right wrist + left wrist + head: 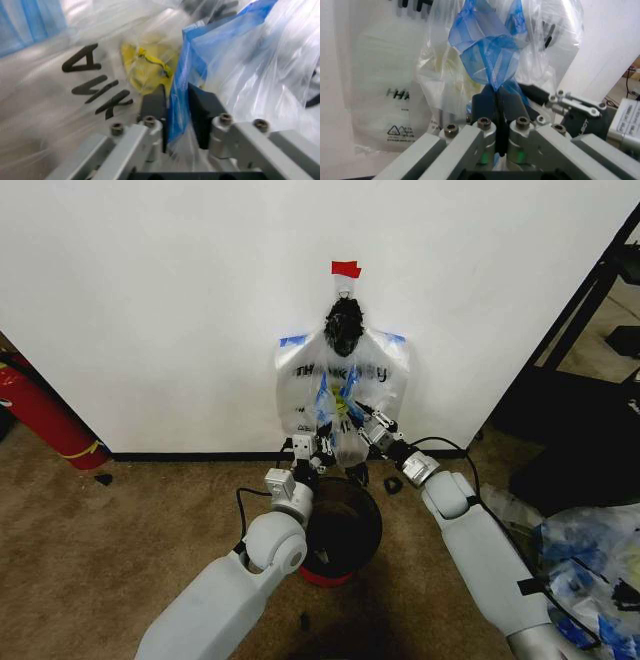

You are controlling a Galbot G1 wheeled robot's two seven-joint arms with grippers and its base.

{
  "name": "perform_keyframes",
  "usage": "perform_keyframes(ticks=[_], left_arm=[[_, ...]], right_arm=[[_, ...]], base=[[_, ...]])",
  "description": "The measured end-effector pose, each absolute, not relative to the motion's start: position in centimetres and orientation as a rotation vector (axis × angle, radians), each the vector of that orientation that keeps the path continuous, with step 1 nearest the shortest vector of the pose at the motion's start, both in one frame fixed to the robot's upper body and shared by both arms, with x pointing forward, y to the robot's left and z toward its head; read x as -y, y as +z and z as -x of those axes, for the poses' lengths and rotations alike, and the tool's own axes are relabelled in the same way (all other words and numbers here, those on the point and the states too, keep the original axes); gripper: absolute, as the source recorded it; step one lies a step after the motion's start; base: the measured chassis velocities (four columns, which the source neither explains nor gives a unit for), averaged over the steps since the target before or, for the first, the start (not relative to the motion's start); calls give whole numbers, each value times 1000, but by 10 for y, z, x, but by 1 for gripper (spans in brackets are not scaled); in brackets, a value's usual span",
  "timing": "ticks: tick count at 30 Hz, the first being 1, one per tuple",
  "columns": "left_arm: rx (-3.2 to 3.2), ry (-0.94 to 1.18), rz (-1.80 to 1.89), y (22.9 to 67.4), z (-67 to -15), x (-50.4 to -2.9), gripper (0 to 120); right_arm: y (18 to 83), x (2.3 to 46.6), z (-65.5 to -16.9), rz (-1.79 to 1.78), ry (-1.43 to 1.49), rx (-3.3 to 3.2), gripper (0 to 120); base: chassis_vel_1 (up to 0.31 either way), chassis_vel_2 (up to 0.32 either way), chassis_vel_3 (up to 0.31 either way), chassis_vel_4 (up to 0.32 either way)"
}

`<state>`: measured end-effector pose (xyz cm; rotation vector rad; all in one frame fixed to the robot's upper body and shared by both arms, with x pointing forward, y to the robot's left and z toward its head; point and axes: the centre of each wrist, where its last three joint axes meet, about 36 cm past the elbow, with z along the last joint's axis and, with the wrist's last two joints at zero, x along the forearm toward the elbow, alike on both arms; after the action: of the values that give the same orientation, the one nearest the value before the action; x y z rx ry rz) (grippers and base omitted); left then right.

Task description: Pick up the garbage bag from the wall and place it over the trash bin.

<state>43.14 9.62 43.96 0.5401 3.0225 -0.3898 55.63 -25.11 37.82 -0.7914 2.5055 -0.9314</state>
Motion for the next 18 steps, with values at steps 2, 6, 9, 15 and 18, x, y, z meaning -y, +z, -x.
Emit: perform_keyframes(ticks=[2,6,9,15,18], left_arm=[[-3022,-391,-540,440,-432,-96,0],[-3021,-393,-538,440,-431,-96,0],[-3016,-404,-525,441,-429,-99,0],[-2999,-407,-480,443,-419,-107,0],[-2973,-429,-451,450,-410,-116,0]], right_arm=[[375,252,-551,777,-884,-2533,3],[372,249,-542,735,-783,-2575,0],[371,241,-520,650,-563,-2641,0],[375,226,-472,559,-168,-2690,0],[387,224,-445,509,35,-2672,0]], base=[[0,0,0,0],[0,0,0,0],[0,0,0,0],[0,0,0,0],[0,0,0,0]])
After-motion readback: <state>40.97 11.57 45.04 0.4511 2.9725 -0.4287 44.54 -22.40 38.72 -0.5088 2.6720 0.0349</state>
